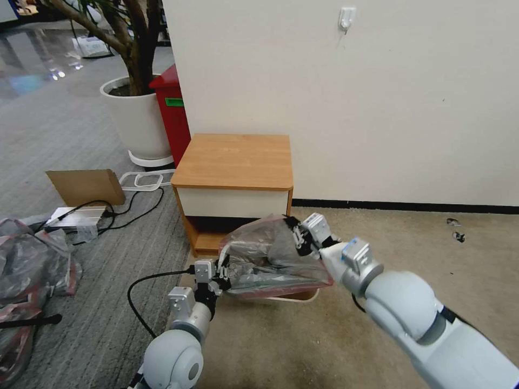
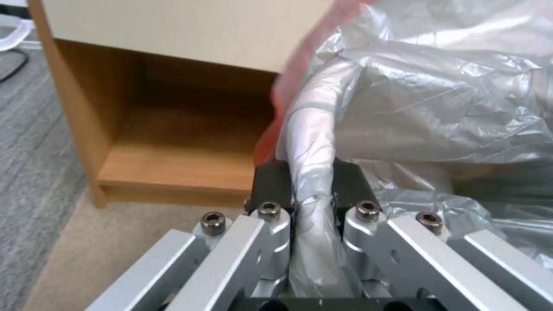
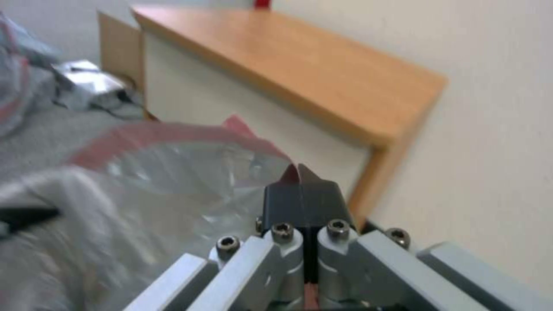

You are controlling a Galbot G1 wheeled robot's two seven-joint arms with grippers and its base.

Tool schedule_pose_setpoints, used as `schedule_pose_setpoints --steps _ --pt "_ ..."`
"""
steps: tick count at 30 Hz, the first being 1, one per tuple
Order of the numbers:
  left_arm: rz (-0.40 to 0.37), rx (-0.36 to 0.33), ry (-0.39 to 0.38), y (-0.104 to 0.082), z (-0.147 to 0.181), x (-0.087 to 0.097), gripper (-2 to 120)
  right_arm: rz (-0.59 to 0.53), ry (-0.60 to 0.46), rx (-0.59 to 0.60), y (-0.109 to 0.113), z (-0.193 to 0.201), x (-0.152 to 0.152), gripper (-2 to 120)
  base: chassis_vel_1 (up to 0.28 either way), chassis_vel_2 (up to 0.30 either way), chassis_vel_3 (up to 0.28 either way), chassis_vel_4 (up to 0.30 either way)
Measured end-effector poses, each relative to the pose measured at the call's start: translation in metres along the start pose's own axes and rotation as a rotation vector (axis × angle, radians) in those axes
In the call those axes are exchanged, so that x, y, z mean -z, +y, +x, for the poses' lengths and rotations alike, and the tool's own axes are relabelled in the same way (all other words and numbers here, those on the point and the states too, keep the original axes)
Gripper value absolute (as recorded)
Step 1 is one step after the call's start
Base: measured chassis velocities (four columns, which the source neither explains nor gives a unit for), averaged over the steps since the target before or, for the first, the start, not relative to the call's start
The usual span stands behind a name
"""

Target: Pick up the garbage bag from the table and place it over the trash can.

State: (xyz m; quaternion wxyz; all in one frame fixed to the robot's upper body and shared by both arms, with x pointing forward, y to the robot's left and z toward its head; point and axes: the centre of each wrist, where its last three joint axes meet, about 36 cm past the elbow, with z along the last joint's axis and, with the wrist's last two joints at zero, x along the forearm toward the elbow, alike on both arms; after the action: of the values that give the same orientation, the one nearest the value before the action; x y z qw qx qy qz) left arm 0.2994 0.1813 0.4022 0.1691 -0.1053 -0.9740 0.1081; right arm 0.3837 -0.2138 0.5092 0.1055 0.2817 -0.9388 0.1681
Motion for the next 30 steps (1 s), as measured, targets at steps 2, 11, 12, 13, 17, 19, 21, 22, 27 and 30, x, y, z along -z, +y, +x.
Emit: schedule_pose_setpoints --steps 2,11,12,13,17,19,21,22,27,30 --pt "0.018 -0.019 -0.012 0.005 -0.002 -0.001 7 -0.021 0.070 0.010 -0.016 0.001 -0.005 0 0.000 0.000 0.000 0.000" --pt "0.158 -0.097 -0.029 0.013 -0.007 0.001 7 -0.103 0.245 0.060 -0.058 0.016 -0.012 0 0.000 0.000 0.000 0.000" --pt "0.158 -0.097 -0.029 0.013 -0.007 0.001 7 -0.103 0.245 0.060 -0.058 0.016 -0.012 0 0.000 0.000 0.000 0.000" --pt "0.187 -0.107 -0.028 0.015 -0.008 0.001 7 -0.123 0.253 0.068 -0.062 0.019 -0.011 0 0.000 0.000 0.000 0.000" --pt "0.259 -0.124 -0.022 0.020 -0.010 0.001 7 -0.165 0.254 0.082 -0.070 0.027 -0.008 0 0.000 0.000 0.000 0.000" --pt "0.299 -0.128 -0.020 0.024 -0.012 0.002 7 -0.201 0.242 0.091 -0.076 0.032 -0.004 0 0.000 0.000 0.000 0.000" --pt "0.315 -0.129 -0.018 0.025 -0.013 0.002 7 -0.218 0.235 0.093 -0.078 0.034 -0.002 0 0.000 0.000 0.000 0.000" --pt "0.328 -0.130 -0.016 0.026 -0.013 0.002 7 -0.237 0.228 0.095 -0.081 0.036 -0.001 0 0.000 0.000 0.000 0.000" --pt "0.336 -0.114 -0.007 0.031 -0.016 0.001 7 -0.378 0.193 0.064 -0.089 0.042 0.006 13 0.000 0.000 0.000 0.000" --pt "0.333 -0.109 -0.005 0.033 -0.018 0.001 7 -0.518 0.155 0.079 -0.095 0.048 0.007 28 0.000 0.000 0.000 0.000"
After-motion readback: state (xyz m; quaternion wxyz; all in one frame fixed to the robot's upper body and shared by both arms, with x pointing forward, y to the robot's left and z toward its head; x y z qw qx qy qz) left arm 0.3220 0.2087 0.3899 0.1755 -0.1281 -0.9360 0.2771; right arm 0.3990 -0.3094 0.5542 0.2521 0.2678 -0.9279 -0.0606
